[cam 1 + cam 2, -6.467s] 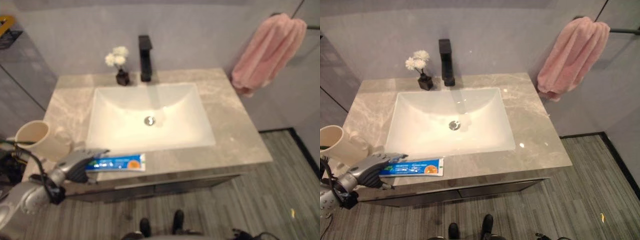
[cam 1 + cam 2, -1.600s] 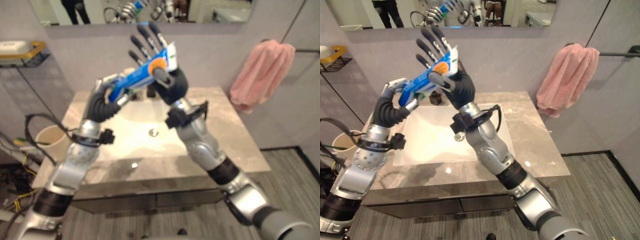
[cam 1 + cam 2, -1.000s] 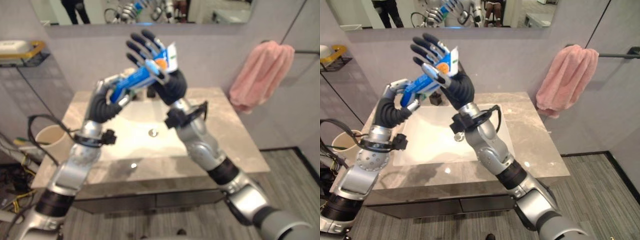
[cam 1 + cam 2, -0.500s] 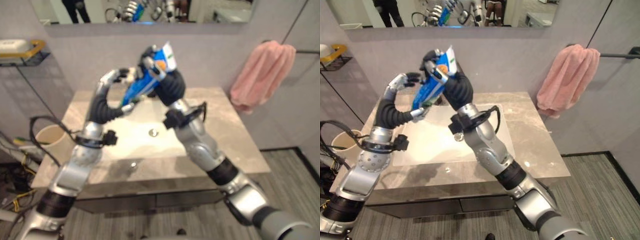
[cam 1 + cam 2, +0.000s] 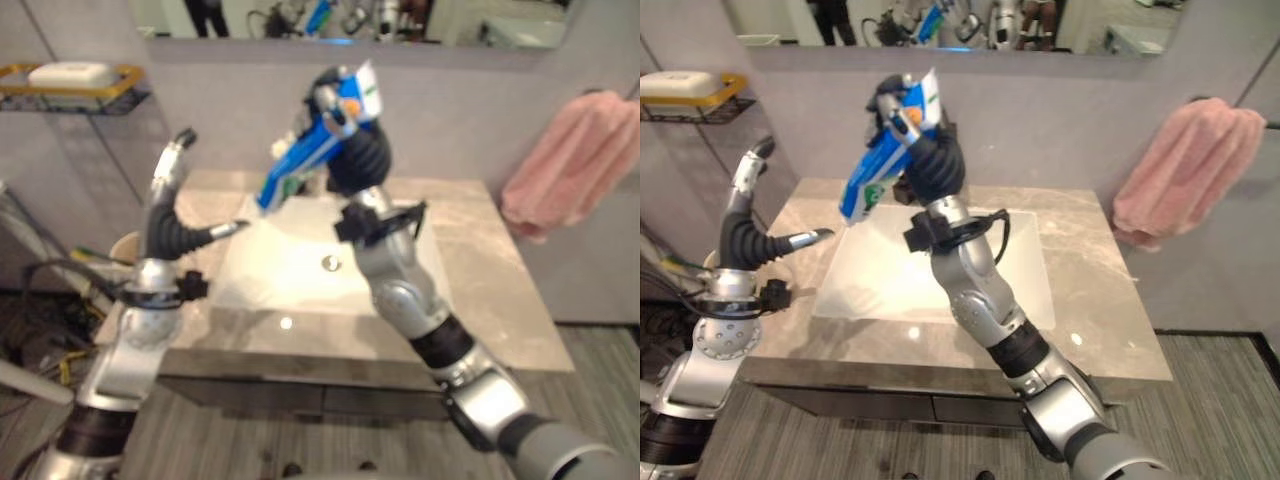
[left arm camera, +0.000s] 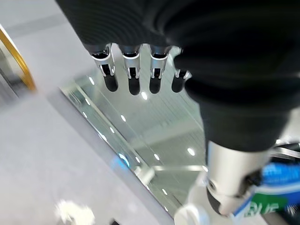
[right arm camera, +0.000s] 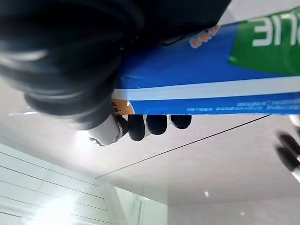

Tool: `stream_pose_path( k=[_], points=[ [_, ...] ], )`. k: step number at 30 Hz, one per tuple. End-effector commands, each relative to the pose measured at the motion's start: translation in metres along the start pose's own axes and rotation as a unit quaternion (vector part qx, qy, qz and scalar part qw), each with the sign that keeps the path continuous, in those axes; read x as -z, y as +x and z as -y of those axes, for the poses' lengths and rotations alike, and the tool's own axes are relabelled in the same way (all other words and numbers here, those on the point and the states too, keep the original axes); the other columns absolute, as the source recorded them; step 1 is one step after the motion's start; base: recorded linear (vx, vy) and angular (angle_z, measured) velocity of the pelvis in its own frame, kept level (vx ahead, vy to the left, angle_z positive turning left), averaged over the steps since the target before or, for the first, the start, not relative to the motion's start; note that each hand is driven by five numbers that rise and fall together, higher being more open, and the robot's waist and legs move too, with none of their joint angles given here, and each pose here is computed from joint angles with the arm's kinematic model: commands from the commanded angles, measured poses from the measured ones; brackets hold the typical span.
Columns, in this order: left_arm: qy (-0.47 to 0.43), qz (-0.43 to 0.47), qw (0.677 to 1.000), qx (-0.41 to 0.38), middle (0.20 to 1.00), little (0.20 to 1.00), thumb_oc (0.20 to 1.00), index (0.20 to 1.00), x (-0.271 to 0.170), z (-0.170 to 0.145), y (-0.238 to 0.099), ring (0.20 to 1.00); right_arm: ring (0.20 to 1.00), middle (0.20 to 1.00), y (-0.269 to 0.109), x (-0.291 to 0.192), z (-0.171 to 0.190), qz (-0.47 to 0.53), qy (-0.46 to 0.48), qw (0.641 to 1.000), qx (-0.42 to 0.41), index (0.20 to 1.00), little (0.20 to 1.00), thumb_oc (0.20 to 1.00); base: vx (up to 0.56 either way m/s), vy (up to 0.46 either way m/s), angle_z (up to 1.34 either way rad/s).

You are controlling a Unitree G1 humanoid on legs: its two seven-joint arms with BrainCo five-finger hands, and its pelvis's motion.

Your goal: Put brush and paste in cup on sink, flatten towel.

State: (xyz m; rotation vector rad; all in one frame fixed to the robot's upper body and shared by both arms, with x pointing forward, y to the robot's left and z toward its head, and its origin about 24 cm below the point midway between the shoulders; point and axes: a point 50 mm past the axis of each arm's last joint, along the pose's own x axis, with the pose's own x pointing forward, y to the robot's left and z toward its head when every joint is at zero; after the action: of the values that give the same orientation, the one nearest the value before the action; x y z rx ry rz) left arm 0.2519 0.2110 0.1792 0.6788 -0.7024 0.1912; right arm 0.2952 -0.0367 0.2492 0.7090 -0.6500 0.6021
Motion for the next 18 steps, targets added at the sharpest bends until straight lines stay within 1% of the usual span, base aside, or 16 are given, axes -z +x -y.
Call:
stream_pose_path(
  k=[1,2,3,5,6,9,12,13,14,15,16,17,18],
  points=[
    [0.057,0.071,0.995,-0.034,1.0,1.0,1.0,1.0,-0.019,-0.032,0.011,1.0,0.2,0.2,0.029,-0.043,-0.022,0.126,-0.005,0.991,-0.039,0.2,0.2,0.2,0.04,-0.066,0.85],
    [0.055,0.073,0.995,-0.049,1.0,1.0,1.0,1.0,-0.02,-0.039,0.01,1.0,0.2,0.2,0.028,-0.048,-0.018,0.136,-0.014,0.99,-0.033,0.2,0.2,0.2,0.05,-0.057,0.83],
    [0.055,0.072,0.995,-0.049,1.0,1.0,1.0,1.0,-0.02,-0.039,0.009,1.0,0.2,0.2,0.028,-0.048,-0.018,0.136,-0.014,0.99,-0.033,0.2,0.2,0.2,0.05,-0.05,0.67],
    [0.053,0.053,0.995,-0.072,1.0,1.0,1.0,1.0,-0.013,-0.05,0.002,1.0,0.2,0.2,0.026,-0.051,-0.013,0.141,-0.026,0.989,-0.029,0.2,0.2,0.2,0.0,-0.016,0.72],
    [0.052,0.052,0.995,-0.072,1.0,1.0,1.0,1.0,-0.013,-0.051,0.002,1.0,0.2,0.2,0.026,-0.051,-0.013,0.14,-0.026,0.989,-0.029,0.2,0.2,0.2,0.01,-0.007,0.58],
    [0.046,0.014,0.995,-0.089,1.0,1.0,1.0,1.0,-0.001,-0.058,-0.01,1.0,0.2,0.2,0.025,-0.053,-0.003,0.14,-0.046,0.989,-0.016,0.2,0.2,0.2,0.01,-0.001,0.59],
    [0.042,-0.027,0.994,-0.1,1.0,1.0,1.0,1.0,0.013,-0.068,-0.025,1.0,0.2,0.2,0.023,-0.058,0.008,0.142,-0.096,0.985,-0.003,0.2,0.2,0.2,0.04,0.012,0.38],
    [0.042,-0.027,0.994,-0.1,1.0,1.0,1.0,1.0,0.013,-0.068,-0.025,1.0,0.2,0.2,0.023,-0.058,0.008,0.142,-0.097,0.985,-0.002,0.2,0.2,0.2,0.05,0.022,0.32],
    [0.037,-0.049,0.993,-0.103,1.0,1.0,1.0,1.0,0.021,-0.07,-0.031,1.0,0.2,0.2,0.023,-0.059,0.01,0.145,-0.108,0.984,0.002,0.2,0.2,0.2,0.06,0.026,0.29],
    [0.046,-0.1,0.988,-0.107,1.0,1.0,1.0,1.0,0.037,-0.075,-0.045,1.0,0.2,0.2,0.022,-0.061,0.018,0.14,-0.129,0.982,0.013,0.2,0.2,0.2,0.06,0.026,0.28],
    [0.045,-0.1,0.988,-0.106,1.0,1.0,1.0,1.0,0.037,-0.076,-0.045,1.0,0.2,0.2,0.022,-0.06,0.018,0.139,-0.129,0.982,0.014,0.2,0.2,0.2,0.07,0.028,0.22],
    [0.053,-0.129,0.985,-0.099,1.0,1.0,1.0,1.0,0.047,-0.078,-0.054,1.0,0.2,0.2,0.022,-0.061,0.02,0.138,-0.144,0.98,0.016,0.2,0.2,0.2,0.04,0.024,0.09],
    [0.036,-0.159,0.982,-0.092,1.0,1.0,1.0,1.0,0.055,-0.078,-0.062,1.0,0.2,0.2,0.023,-0.063,0.023,0.14,-0.153,0.978,0.021,0.2,0.2,0.2,0.04,0.025,0.08]
  ],
)
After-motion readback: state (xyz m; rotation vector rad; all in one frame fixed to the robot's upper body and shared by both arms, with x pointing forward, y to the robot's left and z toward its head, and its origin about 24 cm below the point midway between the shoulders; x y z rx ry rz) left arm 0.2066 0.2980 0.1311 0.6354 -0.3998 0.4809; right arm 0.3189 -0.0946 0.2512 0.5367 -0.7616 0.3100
